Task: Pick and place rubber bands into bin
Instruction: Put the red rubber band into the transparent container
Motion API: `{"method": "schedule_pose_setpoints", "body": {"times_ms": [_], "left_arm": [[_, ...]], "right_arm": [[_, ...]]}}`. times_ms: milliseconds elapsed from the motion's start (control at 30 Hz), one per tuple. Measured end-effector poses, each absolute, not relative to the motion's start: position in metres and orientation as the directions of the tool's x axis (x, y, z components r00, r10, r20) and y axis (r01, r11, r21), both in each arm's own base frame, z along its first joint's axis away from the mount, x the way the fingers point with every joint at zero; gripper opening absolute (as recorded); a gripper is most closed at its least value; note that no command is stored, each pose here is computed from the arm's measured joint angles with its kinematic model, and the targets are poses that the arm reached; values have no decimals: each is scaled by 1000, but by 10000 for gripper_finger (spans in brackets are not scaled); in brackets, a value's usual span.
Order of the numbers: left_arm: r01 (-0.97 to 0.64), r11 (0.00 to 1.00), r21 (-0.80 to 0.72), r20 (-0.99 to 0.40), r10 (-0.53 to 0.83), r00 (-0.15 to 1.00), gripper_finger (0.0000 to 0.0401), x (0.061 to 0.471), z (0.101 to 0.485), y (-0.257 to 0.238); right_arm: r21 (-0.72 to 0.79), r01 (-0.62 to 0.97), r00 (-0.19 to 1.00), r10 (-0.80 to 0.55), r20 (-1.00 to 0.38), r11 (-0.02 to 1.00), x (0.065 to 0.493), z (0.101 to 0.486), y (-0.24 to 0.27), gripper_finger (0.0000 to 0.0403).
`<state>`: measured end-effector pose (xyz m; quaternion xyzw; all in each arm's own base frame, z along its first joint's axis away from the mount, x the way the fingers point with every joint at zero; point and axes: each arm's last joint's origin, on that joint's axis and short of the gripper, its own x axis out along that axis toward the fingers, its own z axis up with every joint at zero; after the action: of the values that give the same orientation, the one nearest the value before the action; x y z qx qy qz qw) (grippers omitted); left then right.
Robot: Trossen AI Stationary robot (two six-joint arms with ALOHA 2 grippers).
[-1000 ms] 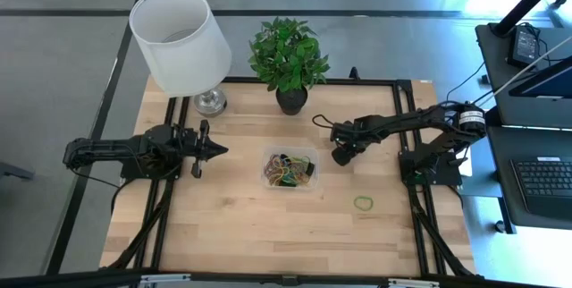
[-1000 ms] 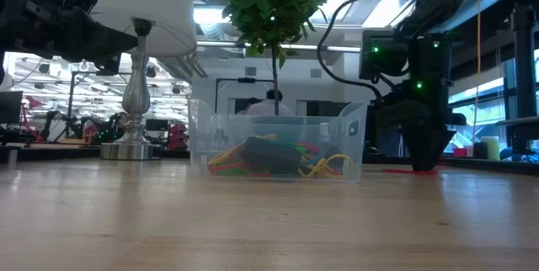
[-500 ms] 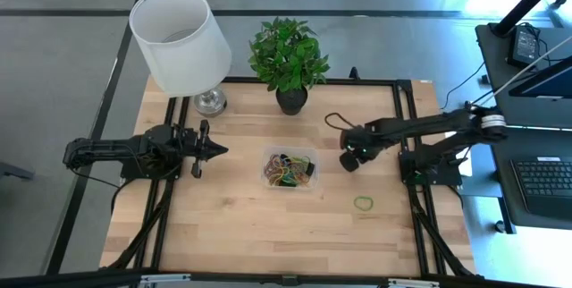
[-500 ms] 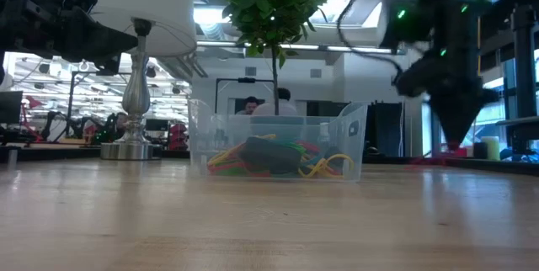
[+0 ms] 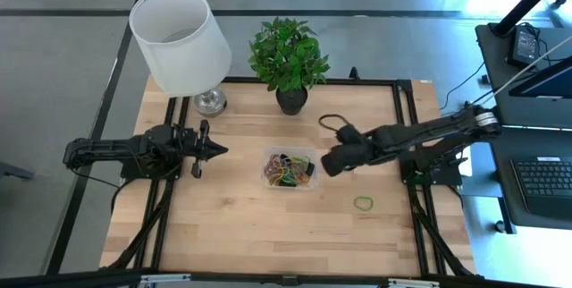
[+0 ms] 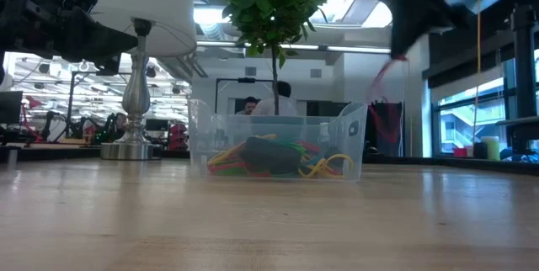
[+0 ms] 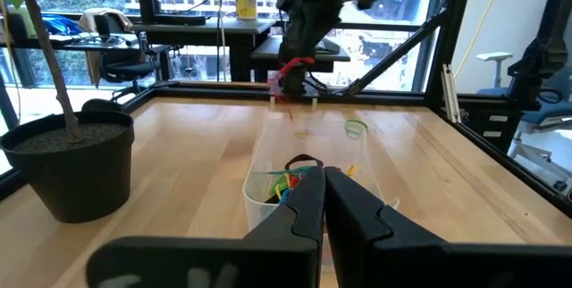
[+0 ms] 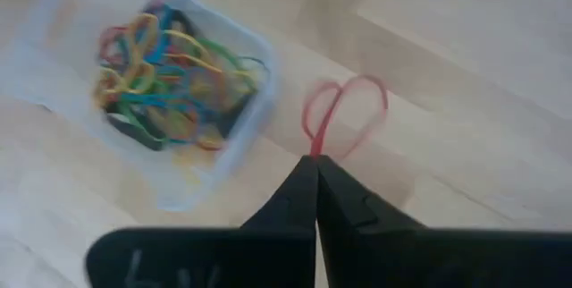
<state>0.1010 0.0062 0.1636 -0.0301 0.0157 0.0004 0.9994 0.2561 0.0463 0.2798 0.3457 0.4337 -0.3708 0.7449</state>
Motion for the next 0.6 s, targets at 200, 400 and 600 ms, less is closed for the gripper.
{"method": "schedule_pose_setpoints", "body": {"times_ms": [200, 400, 600], "left_arm": [[-2, 998, -60, -31, 0, 1000, 5, 101, 164, 6], [-2, 998, -60, -31, 0, 1000, 4, 101, 164, 6], [-2, 998, -60, -31, 0, 1000, 4, 101, 164, 6]], "right_arm": [[171, 832, 377, -313, -872, 528, 310, 301, 65, 0], [159, 777, 421, -315, -851, 609, 371, 304, 79, 0], [106, 758, 375, -296, -878, 644, 416, 274, 79, 0]]}}
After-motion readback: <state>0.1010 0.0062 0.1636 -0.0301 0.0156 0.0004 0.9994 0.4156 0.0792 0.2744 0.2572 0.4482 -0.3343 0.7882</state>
